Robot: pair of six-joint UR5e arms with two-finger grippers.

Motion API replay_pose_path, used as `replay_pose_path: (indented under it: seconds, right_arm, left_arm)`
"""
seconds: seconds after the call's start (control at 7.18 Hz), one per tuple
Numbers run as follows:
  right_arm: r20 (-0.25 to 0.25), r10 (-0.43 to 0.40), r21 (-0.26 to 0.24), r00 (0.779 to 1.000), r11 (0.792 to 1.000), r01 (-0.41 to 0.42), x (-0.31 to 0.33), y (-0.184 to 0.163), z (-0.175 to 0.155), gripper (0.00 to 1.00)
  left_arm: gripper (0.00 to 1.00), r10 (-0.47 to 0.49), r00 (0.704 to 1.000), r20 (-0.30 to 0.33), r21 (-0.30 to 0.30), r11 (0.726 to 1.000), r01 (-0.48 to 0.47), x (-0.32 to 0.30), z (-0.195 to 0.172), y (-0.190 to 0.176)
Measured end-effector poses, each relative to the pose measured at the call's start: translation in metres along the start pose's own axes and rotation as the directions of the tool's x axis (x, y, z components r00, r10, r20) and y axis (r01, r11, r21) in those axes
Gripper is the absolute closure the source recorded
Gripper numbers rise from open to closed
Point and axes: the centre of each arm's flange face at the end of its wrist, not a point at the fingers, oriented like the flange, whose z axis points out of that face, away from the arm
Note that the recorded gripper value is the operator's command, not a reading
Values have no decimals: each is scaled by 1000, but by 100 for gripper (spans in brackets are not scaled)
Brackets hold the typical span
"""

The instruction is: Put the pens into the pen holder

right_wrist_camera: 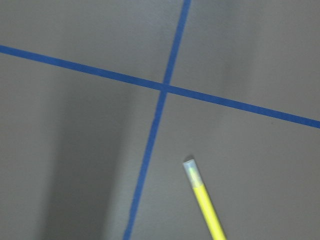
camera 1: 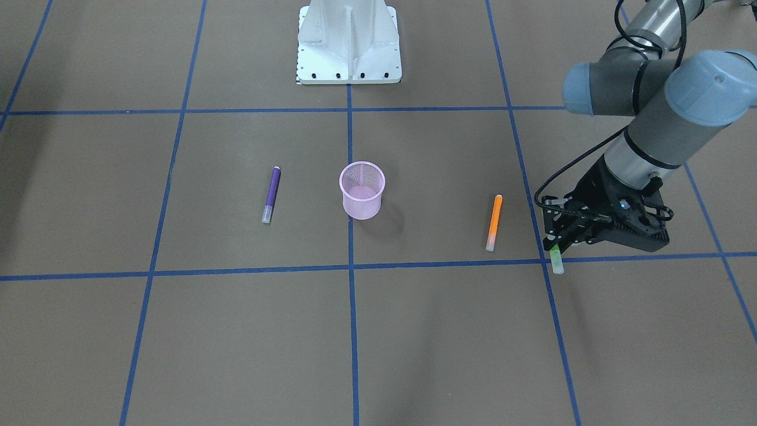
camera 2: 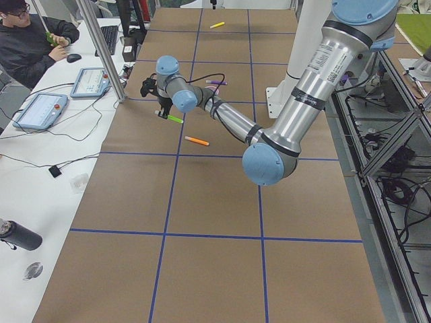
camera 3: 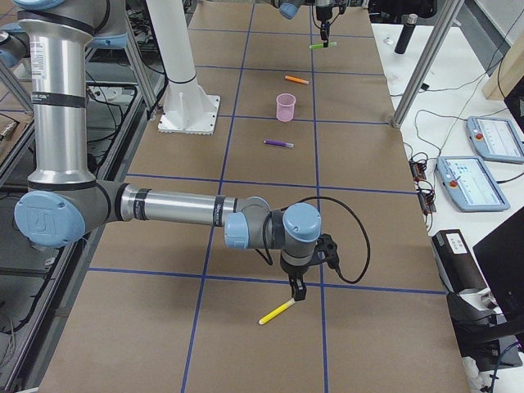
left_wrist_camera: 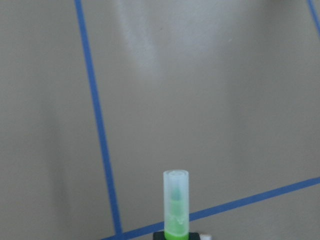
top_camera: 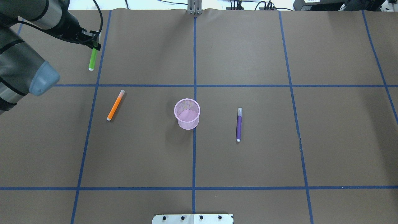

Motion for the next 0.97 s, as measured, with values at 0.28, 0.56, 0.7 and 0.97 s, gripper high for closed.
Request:
replay_pose_path:
  seconds: [0.28,0.56,0.7,0.97]
  right_arm:
    - [67,-109,7,992,994,108,16,16,50,1]
    - [88,-224,-26,971,974,227,4,16,80,1]
    - [63,-269,-52,961,961,273,0,13,89,2]
    - [29,-332,-102,943,937,333,7,-2,109,7]
  left_arm:
    - [100,27,999,-24,60,998,-25,29,-18,-16]
    - [100,36,999,-33,73,997,-33,38,-23,-21]
    - [100,37,999,-34,75,997,-35,40,-24,-22]
    - [100,38,999,-35,76,997,-35,40,-24,-22]
